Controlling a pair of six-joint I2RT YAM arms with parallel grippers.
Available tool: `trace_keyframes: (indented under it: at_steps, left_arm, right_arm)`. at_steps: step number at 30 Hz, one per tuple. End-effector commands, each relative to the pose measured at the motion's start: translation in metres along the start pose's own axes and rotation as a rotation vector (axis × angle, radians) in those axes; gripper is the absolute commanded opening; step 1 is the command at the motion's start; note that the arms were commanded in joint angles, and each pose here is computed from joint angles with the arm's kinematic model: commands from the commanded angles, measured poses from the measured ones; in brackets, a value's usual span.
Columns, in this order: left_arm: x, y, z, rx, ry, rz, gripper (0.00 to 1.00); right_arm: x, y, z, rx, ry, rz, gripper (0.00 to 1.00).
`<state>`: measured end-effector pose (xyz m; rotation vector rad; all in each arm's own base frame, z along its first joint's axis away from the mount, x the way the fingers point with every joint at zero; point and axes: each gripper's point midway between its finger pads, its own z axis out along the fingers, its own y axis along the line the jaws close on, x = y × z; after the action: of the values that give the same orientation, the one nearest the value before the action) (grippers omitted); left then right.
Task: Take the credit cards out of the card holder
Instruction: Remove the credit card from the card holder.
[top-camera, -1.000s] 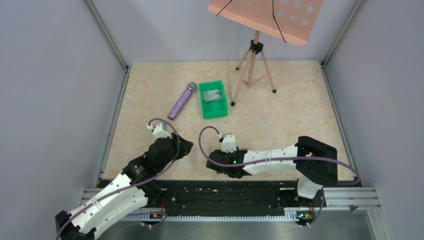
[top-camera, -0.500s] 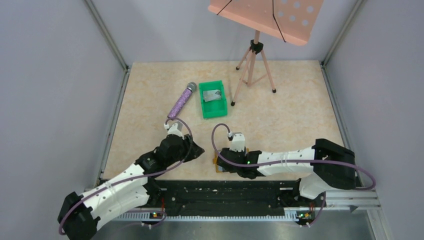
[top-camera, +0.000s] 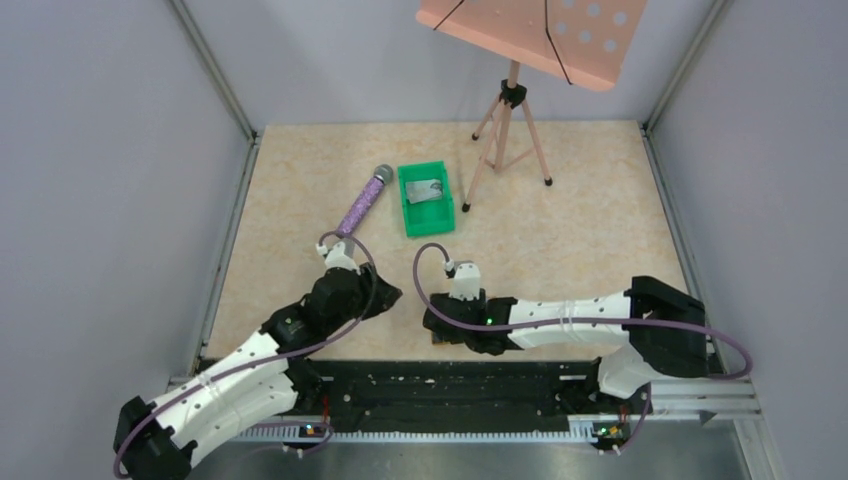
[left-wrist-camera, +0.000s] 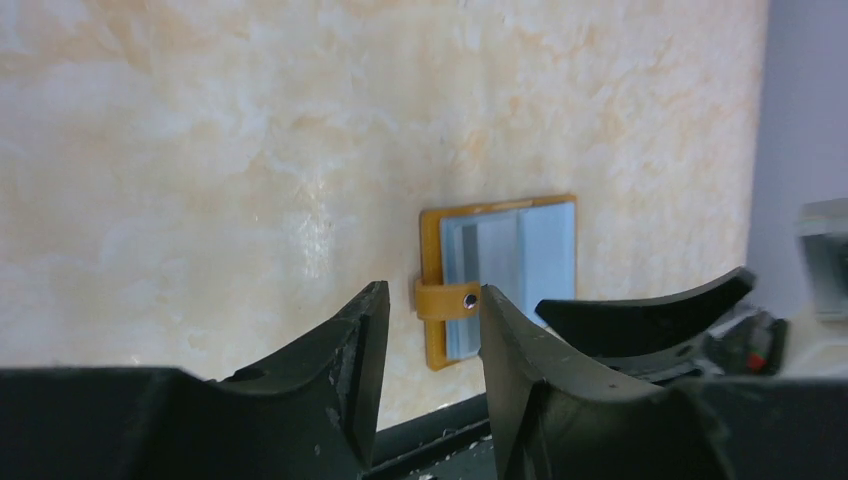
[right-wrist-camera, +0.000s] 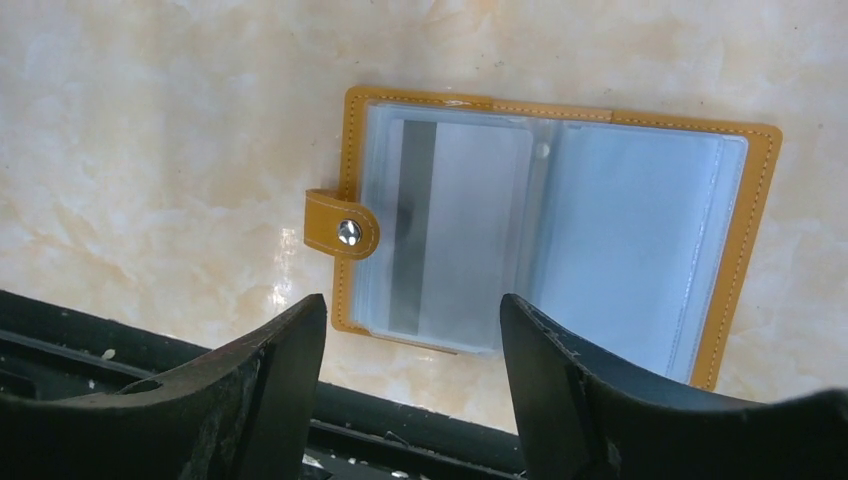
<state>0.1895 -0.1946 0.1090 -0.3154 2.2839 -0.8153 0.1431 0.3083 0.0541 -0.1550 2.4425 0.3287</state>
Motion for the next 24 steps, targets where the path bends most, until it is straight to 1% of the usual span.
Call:
trace_keyframes:
  at_steps: [1, 5, 8, 16, 21, 24]
  left_arm:
    - [-0.041, -0.005, -0.024, 0.016, -0.198, -0.024, 0.45]
    - [-0.052, 0.002, -0.039, 0.017, -0.279, -0.05, 0.46]
    - [-0.055, 0.005, -0.044, 0.024, -0.308, -0.058, 0.47]
    - [-0.049, 0.005, -0.038, 0.025, -0.274, -0.064, 0.47]
    - [-0.046, 0.003, -0.035, 0.024, -0.257, -0.063, 0.47]
    - [-0.045, 0.005, -0.034, 0.022, -0.258, -0.059, 0.47]
  right_arm:
    - [-0.003, 0.002, 0.0, 0.037, -0.014, -0.029, 0.65]
    - [0.002, 0.003, 0.005, 0.053, 0.006, -0.042, 0.65]
    - [0.005, 0.004, 0.008, 0.063, 0.018, -0.051, 0.65]
    - [0.012, 0.008, 0.018, 0.084, 0.039, -0.075, 0.65]
    - [0.02, 0.0, 0.022, 0.12, 0.061, -0.09, 0.65]
    - [0.024, -0.003, 0.023, 0.129, 0.07, -0.093, 0.64]
